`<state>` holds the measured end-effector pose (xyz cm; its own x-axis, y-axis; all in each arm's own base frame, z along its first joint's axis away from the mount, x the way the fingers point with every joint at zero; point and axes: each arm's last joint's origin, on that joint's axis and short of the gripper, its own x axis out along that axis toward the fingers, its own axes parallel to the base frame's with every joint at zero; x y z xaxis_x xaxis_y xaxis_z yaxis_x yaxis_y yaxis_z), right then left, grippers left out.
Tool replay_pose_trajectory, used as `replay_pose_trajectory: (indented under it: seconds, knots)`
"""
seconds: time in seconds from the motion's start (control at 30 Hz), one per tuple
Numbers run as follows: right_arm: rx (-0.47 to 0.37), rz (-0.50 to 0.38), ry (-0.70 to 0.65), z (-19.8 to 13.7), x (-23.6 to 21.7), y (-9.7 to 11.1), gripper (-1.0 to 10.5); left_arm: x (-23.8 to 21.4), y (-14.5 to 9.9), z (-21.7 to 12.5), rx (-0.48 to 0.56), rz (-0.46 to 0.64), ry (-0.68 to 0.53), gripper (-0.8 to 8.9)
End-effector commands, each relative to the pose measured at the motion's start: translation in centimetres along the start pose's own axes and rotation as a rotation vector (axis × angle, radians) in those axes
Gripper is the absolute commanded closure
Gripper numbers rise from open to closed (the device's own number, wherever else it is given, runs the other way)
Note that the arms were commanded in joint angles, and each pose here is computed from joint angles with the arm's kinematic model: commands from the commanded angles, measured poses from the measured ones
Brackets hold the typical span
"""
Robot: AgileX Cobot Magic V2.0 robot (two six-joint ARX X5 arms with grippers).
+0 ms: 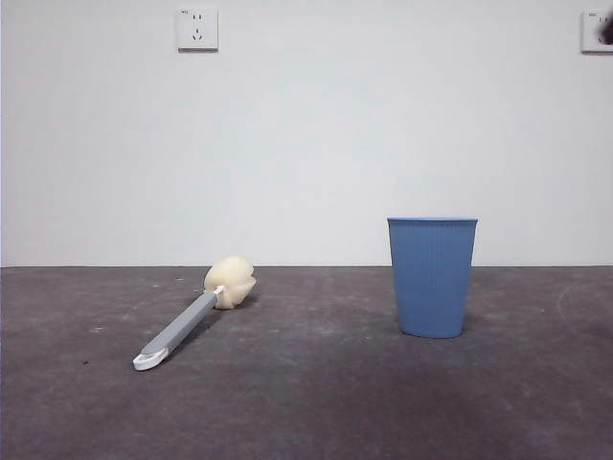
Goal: Pick up the cup brush,pick up the cup,insert the brush into the cup,clean the cup,put the cup brush back,put the cup back to the fixed position on the table
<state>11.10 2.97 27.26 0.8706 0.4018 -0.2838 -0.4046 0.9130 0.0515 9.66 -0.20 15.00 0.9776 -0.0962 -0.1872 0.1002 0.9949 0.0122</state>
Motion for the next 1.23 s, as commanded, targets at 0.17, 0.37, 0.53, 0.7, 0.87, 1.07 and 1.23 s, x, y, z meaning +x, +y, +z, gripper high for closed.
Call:
replay_pose_trajectory:
  seconds: [0.17,0.37,0.53,0.7,0.87,1.07,1.23]
  knots:
    - [-0.014,-0.214,-0.139,-6.0,-0.5,-1.9,9.5,0.1,0.0,-0.4,-0.008,0.003,0.005,8.17]
    - [0.043,-0.220,-0.139,-10.1,0.4,-2.1,9.5,0.1,0.0,-0.4,-0.008,0.003,0.005,8.17]
    - [0.097,-0.217,-0.094,-12.0,0.9,-2.2,9.5,0.1,0.0,-0.4,-0.008,0.003,0.005,8.17]
    - [0.104,-0.215,-0.098,-12.3,0.9,-2.1,9.5,0.1,0.0,-0.4,-0.008,0.003,0.005,8.17]
    - [0.120,-0.215,-0.101,-12.3,0.9,-2.1,9.5,0.1,0.0,-0.4,-0.008,0.003,0.005,8.17]
    - [0.126,-0.215,-0.092,-12.4,1.0,-2.2,9.5,0.1,0.0,-0.4,-0.008,0.003,0.005,8.17]
    - [0.126,-0.216,-0.090,-12.4,1.0,-2.2,9.5,0.1,0.0,-0.4,-0.008,0.003,0.005,8.17]
